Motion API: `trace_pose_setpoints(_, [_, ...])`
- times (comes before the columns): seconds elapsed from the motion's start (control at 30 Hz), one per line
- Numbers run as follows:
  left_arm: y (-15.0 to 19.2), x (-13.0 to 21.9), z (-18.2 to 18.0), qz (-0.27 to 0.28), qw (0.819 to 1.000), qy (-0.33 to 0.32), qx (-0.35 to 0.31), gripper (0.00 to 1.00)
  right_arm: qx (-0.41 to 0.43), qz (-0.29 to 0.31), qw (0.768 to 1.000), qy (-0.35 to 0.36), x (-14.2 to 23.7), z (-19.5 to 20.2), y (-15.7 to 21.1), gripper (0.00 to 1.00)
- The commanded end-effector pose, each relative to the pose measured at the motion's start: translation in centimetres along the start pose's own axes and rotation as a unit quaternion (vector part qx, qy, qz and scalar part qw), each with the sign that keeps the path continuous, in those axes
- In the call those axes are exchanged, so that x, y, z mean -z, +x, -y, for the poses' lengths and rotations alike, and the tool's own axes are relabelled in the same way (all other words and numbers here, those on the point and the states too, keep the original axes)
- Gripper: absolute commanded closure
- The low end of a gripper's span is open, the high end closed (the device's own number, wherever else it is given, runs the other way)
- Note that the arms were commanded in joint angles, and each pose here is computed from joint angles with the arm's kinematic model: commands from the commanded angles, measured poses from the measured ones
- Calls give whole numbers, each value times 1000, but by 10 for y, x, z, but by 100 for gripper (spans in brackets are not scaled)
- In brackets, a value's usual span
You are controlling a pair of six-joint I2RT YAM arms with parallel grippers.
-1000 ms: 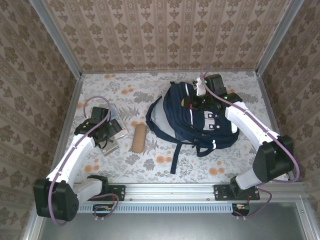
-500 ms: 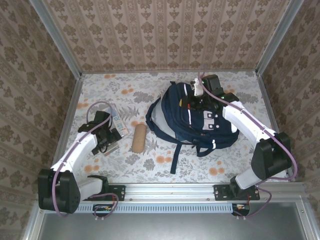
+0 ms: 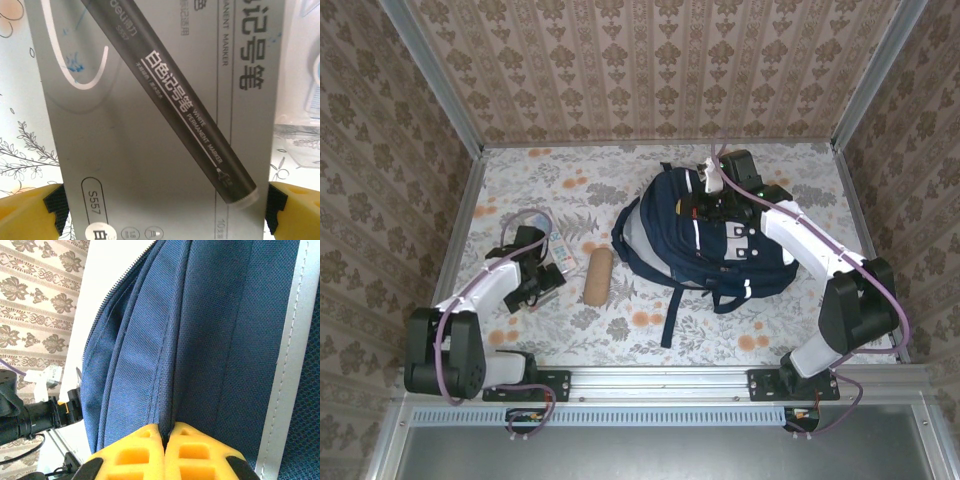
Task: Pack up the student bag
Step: Pick up the pencil case from the middle-left of the table.
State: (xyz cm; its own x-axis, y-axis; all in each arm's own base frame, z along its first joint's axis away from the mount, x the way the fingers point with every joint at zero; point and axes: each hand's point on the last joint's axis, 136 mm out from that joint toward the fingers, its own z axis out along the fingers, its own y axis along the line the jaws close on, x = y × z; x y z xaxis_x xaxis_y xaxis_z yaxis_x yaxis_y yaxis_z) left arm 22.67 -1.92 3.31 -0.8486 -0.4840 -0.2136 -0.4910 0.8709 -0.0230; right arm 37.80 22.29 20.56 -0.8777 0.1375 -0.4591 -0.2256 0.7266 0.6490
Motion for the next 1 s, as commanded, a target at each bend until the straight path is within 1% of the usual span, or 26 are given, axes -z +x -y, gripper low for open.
trace_pose_setpoints(0.0, [2, -8, -1, -8, 1000, 2, -8, 0, 21, 34, 999, -22, 6, -17, -24, 98])
trace_pose_setpoints(0.13, [1, -13, 1, -8, 1000, 4, -9, 1, 20, 33, 999, -23, 6, -17, -24, 98])
trace_pose_setpoints(0.27, [1, -13, -1, -6, 1000, 0, -10, 12, 19, 32, 999, -21, 6, -17, -24, 98])
trace_pose_setpoints(0.4, [-3, -5, -1, 11, 1000, 6, -11, 21, 20, 33, 999, -20, 7, -17, -25, 98])
trace_pose_setpoints(0.63, [-11, 21, 7, 33, 999, 20, -24, 22, 21, 37, 999, -20, 10, -20, -27, 98])
trace_pose_setpoints(0.8, [-24, 53, 38, 69, 994, 60, -54, 22, 23, 49, 998, -27, 19, -26, -35, 98])
trace_pose_setpoints(0.97, [-32, 87, 95, 107, 982, 118, -105, 22, 4, 67, 996, -52, 31, -30, -47, 99])
